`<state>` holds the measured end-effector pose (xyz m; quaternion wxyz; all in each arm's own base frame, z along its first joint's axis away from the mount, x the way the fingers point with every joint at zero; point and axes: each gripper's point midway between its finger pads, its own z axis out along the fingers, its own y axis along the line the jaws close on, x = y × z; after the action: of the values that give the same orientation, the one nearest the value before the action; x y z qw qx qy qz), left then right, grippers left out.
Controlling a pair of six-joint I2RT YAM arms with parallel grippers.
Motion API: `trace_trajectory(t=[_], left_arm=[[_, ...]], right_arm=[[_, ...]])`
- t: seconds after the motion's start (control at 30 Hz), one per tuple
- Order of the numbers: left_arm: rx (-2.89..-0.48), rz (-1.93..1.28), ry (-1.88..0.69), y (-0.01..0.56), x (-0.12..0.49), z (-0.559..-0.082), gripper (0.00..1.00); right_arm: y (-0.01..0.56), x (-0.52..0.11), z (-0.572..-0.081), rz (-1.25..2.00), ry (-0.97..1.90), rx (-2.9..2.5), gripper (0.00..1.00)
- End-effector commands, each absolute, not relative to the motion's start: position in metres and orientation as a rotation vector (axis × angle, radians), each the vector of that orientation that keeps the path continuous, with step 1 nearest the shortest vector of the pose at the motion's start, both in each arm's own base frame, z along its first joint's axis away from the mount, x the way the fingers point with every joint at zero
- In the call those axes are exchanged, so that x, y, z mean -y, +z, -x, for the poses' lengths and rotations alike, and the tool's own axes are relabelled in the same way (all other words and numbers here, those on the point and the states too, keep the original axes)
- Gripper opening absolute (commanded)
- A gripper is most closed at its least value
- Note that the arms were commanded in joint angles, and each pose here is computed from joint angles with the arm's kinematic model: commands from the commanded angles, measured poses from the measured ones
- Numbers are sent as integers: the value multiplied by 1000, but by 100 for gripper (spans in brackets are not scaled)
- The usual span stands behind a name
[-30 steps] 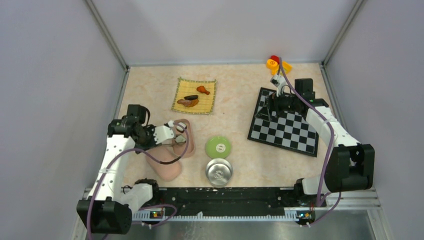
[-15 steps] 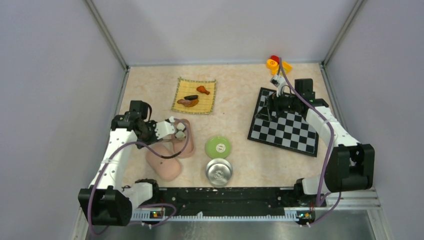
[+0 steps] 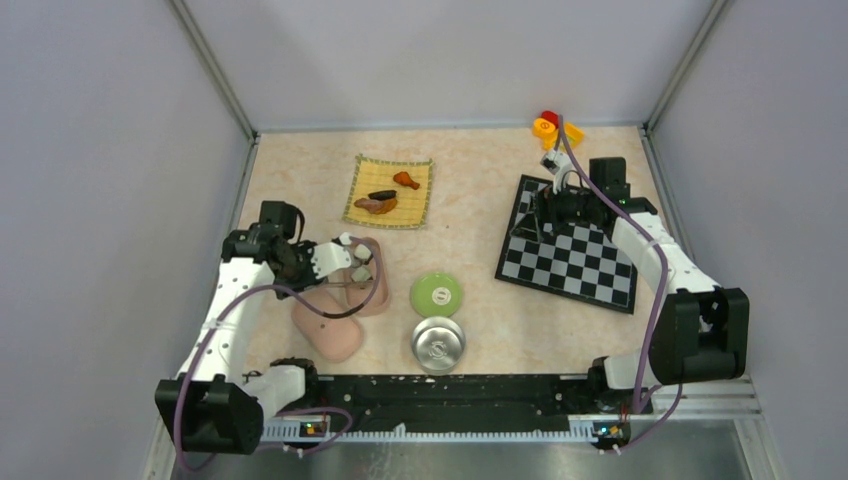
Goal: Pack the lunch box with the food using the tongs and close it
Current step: Place the fake food in the packing box, then pick up the fake food from the plate.
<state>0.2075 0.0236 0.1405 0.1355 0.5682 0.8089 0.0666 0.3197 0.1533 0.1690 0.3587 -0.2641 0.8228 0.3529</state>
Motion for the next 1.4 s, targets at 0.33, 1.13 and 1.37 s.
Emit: trace_trajectory(t=[0.33,1.13,1.37], left_arm=[[-2188,-1482,194,206,-3,-242,46],[-1906,-1461,683,187,-29,-356,45],[-1865,-1473,746,177,-23,-363,42]], right_arm=[[178,-154,-322,712,907,-2073,85],[176,-153,-323,707,897,-2080,85],[175,-153,-323,707,899,-2083,85]])
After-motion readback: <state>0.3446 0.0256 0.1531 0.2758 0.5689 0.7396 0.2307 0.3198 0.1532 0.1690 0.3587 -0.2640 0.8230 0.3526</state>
